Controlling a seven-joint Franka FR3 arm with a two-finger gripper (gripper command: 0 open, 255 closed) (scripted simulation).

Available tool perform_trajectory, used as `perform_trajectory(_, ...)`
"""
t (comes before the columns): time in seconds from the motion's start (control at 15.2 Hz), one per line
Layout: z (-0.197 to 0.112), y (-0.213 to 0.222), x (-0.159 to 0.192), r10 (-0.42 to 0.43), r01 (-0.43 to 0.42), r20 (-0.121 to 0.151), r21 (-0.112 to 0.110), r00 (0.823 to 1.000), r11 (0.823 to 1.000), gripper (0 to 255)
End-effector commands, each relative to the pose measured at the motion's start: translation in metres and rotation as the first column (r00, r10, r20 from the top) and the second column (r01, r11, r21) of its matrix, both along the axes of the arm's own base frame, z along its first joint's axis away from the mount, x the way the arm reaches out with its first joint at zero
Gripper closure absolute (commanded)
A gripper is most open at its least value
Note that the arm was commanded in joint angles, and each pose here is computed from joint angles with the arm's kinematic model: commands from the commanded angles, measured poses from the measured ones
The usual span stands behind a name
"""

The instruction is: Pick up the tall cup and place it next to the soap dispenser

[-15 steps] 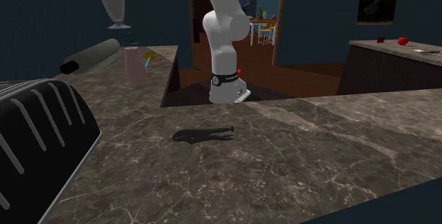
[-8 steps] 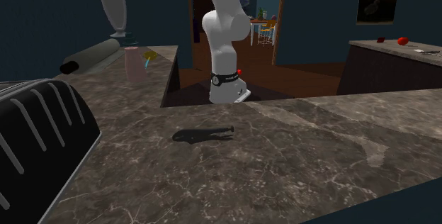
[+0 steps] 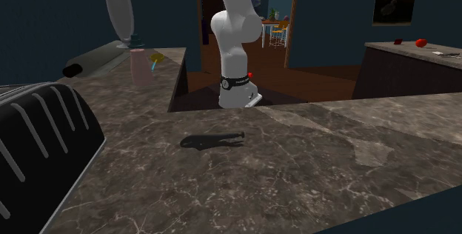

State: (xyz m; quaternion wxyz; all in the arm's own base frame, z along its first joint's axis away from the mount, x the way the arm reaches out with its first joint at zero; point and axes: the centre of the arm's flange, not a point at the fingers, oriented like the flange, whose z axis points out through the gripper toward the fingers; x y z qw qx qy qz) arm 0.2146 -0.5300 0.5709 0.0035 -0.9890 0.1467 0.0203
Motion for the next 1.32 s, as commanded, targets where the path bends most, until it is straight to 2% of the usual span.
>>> perform_trajectory(0.0, -0.010, 0.001, 0.000, 0.000, 0.000, 0.001, -0.001, 1.000, 1.000, 255)
perform_trajectory(1.25, -0.110, 0.001, 0.000, 0.000, 0.000, 0.001, -0.001, 1.000, 1.000, 255)
